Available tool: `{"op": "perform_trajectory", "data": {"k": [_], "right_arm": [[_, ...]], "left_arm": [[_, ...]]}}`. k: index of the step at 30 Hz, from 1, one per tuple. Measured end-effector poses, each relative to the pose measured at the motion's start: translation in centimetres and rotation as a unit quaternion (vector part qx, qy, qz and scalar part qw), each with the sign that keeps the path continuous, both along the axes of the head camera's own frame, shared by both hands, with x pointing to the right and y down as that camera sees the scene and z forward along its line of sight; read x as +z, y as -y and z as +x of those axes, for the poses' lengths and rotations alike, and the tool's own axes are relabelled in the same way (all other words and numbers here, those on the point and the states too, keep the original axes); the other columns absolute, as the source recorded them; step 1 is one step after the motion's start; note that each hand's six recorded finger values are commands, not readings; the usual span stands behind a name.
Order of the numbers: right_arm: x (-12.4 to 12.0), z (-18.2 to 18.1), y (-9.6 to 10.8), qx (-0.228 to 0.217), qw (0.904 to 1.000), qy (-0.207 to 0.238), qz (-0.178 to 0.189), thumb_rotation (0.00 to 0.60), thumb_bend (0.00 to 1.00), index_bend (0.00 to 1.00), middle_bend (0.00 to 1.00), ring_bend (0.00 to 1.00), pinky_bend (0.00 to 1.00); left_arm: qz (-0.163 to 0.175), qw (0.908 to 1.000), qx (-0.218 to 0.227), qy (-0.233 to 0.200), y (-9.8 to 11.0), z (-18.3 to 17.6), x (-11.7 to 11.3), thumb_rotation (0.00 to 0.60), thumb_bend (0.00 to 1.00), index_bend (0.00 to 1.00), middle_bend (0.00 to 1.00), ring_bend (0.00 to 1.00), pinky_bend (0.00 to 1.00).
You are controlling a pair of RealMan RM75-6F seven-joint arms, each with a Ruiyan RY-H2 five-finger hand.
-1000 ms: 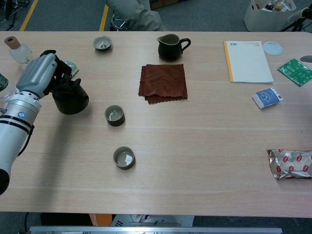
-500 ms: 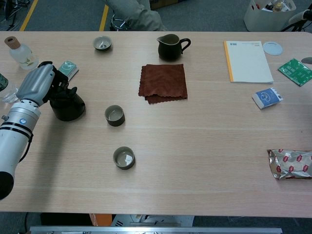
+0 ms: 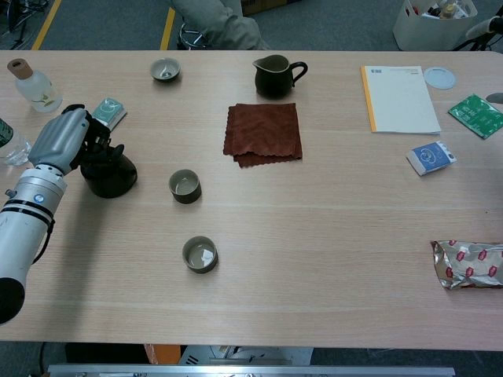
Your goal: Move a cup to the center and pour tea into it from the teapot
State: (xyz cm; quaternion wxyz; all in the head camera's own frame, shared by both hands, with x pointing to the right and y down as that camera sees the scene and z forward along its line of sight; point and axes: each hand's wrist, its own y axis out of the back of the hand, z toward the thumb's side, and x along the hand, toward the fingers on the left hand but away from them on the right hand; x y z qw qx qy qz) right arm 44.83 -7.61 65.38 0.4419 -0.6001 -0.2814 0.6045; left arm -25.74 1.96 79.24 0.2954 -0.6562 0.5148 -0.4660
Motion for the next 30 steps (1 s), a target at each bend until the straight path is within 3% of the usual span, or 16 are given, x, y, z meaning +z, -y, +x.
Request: {"op": "perform_trajectory", "data": {"k": [9,12,16,18,26,30], "right_arm": [[0.0,0.1,0.0,0.002,1.0000,-0.001,-0.001,0.600,0.16,0.16,0.23,0.11,0.15],[0.0,0.0,0.0,0.002,1.0000,0.000,0.000,0.600,0.16,0.16,0.23,0.11,0.15],[0.0,0.0,-0.1,0.001,1.0000,0.000,0.000,0.600,0.16,0.16,0.23,0.11,0.15],[0.0,0.0,0.0,0.002,1.0000,0.000,-0.001,0.600,0.16,0.16,0.23,0.11,0.15],[0.0,0.1,0.0,0.003,1.0000,0.000,0.000,0.600,0.16,0.16,0.23,0.11,0.15],[0.0,0.0,0.0,0.002,1.0000,0.001,-0.001,0.600,0.16,0.16,0.23,0.11,0.15]], "left_arm": [[-0.008,1.0000,-0.001,0.001,0.0,-0.2,0.0,0.591,0.36,0.79,0.87,0.65,0.07],[-0.009,0.9999,-0.002,0.004,0.0,-0.2,-0.1,0.524,0.36,0.77,0.85,0.63,0.07],[-0.008,1.0000,-0.003,0.003,0.0,-0.2,-0.3,0.377,0.32,0.76,0.83,0.62,0.07],[-0.006,1.0000,-0.004,0.000,0.1,-0.2,-0.4,0.334,0.30,0.76,0.82,0.61,0.07],[-0.007,1.0000,-0.006,-0.002,0.2,-0.1,-0.8,0.254,0.27,0.72,0.75,0.55,0.07],[-0.006,1.0000,-0.004,-0.005,0.2,0.0,-1.0,0.240,0.27,0.64,0.65,0.49,0.07]]}}
